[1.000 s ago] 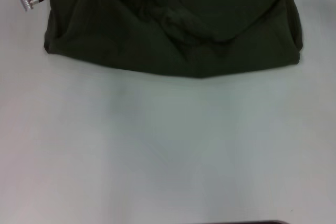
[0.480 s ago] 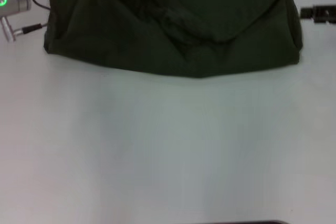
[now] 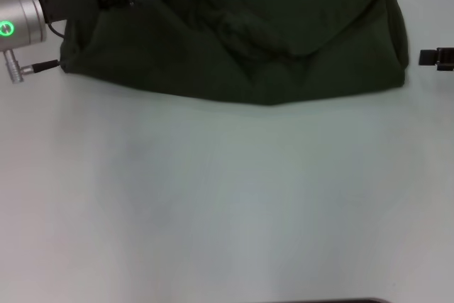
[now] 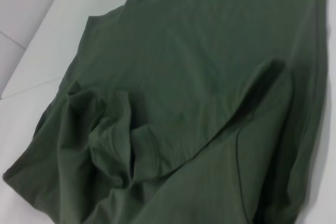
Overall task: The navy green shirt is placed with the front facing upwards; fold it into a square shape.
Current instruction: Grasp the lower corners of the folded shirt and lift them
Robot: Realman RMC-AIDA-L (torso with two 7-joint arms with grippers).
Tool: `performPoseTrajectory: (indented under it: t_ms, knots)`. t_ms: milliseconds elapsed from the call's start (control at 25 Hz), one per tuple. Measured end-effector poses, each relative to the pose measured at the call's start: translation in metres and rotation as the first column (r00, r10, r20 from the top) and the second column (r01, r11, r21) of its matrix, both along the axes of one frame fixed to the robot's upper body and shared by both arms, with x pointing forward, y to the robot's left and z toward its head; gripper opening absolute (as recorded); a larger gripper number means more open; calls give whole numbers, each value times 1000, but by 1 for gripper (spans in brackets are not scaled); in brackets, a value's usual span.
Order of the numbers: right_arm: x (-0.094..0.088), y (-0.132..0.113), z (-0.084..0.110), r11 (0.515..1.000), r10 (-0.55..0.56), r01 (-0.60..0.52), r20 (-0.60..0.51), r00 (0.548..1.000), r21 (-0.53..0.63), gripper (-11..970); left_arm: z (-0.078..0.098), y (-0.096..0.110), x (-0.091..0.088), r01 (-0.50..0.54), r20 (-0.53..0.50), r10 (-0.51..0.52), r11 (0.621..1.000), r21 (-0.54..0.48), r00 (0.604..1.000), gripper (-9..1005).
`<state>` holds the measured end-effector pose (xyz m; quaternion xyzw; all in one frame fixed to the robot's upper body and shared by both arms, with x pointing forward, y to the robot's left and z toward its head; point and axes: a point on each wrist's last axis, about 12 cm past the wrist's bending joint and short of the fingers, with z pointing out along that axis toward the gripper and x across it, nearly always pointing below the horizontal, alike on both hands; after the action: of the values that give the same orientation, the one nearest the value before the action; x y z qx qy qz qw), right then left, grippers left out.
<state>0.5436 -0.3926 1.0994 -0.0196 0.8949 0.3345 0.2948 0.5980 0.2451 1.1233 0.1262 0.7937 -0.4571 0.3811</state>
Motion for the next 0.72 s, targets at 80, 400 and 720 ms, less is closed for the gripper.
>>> performPoseTrajectory:
  t_ms: [80,400,720]
  knots:
    - [3,5,-3,1000,-1,1,-1,1000,-16,694,0,-1,0,4,0,-4,1000,2,1000,848]
    - [19,27,-13,998,5,-5,-5,1000,-69,690,-1,-3,0,13,8,-13,1000,11,1000,847]
    - [27,38,-17,998,4,-4,-6,1000,-59,667,-2,-3,2,-2,17,2,1000,24,1000,847]
